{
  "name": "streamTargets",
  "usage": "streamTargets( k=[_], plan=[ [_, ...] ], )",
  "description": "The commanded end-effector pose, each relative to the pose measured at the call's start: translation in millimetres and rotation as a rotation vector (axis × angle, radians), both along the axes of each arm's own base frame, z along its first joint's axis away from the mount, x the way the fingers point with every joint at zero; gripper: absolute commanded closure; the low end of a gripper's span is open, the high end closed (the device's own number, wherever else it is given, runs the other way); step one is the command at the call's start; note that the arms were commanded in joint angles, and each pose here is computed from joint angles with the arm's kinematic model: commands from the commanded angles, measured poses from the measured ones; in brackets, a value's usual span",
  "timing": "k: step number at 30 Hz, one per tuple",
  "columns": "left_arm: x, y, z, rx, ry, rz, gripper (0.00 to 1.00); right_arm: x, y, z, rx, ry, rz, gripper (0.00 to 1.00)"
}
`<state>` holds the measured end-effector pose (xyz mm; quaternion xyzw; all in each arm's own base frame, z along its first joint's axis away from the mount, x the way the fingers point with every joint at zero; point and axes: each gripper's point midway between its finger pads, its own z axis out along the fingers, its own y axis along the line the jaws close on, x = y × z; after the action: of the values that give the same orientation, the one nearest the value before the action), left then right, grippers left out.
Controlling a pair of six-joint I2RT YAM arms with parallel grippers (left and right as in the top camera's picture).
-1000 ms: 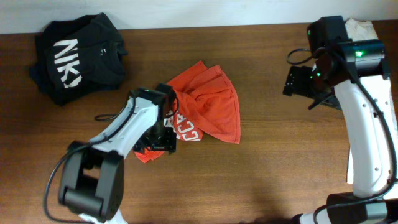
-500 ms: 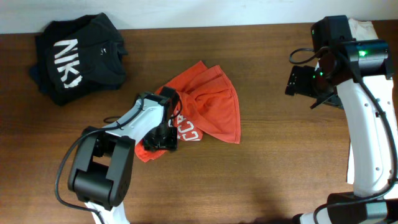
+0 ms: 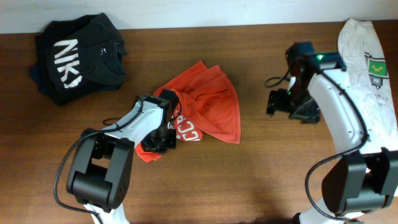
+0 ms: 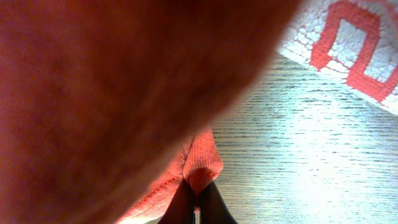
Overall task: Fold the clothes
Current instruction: 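Grasp the crumpled red t-shirt with both grippers near its center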
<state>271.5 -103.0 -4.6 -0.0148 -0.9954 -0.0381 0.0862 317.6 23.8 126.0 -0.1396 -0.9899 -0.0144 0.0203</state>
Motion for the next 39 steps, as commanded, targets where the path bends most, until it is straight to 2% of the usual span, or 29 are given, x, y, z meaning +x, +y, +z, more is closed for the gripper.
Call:
streamTargets(
  k=[1,2,3,9,11,14,23,25,30,33,36,37,39],
  plan=[
    [-3,4,-18,0.021,0.014,-0.001,1.0,-15,38,-32,0.233,0.037,0.077,0.2],
    [-2,3,-18,0.02,0.01,-0.001,1.0,-16,41,-42,0.254,0.035,0.078,0.26],
    [-2,3,-18,0.019,0.009,-0.001,0.99,-18,46,-51,0.268,0.034,0.086,0.28],
    [-1,2,-19,0.014,0.004,0.0,0.99,-20,95,-79,0.24,-0.029,0.263,0.28],
    [-2,2,-18,0.015,0.007,0.0,0.99,-19,100,-88,0.154,-0.034,0.242,0.28],
    [-2,2,-18,0.016,0.009,0.0,0.99,-20,110,-101,0.13,-0.017,0.257,0.3],
    [-2,2,-19,0.016,0.007,0.0,0.99,-17,115,-126,0.138,0.009,0.259,0.34],
    [-2,2,-19,0.016,0.007,0.0,0.99,-15,116,-126,0.139,0.001,0.259,0.41],
    [-2,2,-19,0.016,0.008,0.0,1.0,-17,117,-132,0.141,-0.008,0.265,0.49],
    [-2,2,-19,0.016,0.007,0.0,1.0,-19,117,-136,0.144,-0.006,0.264,0.57],
    [-1,2,-19,0.015,0.005,0.0,1.0,-17,117,-136,0.146,-0.013,0.265,0.81],
    [-2,3,-19,0.016,0.007,0.0,1.0,-17,117,-136,0.146,-0.013,0.265,0.96],
    [-2,2,-18,0.015,0.007,-0.001,1.0,-13,117,-133,0.142,-0.022,0.244,0.96]
  ],
)
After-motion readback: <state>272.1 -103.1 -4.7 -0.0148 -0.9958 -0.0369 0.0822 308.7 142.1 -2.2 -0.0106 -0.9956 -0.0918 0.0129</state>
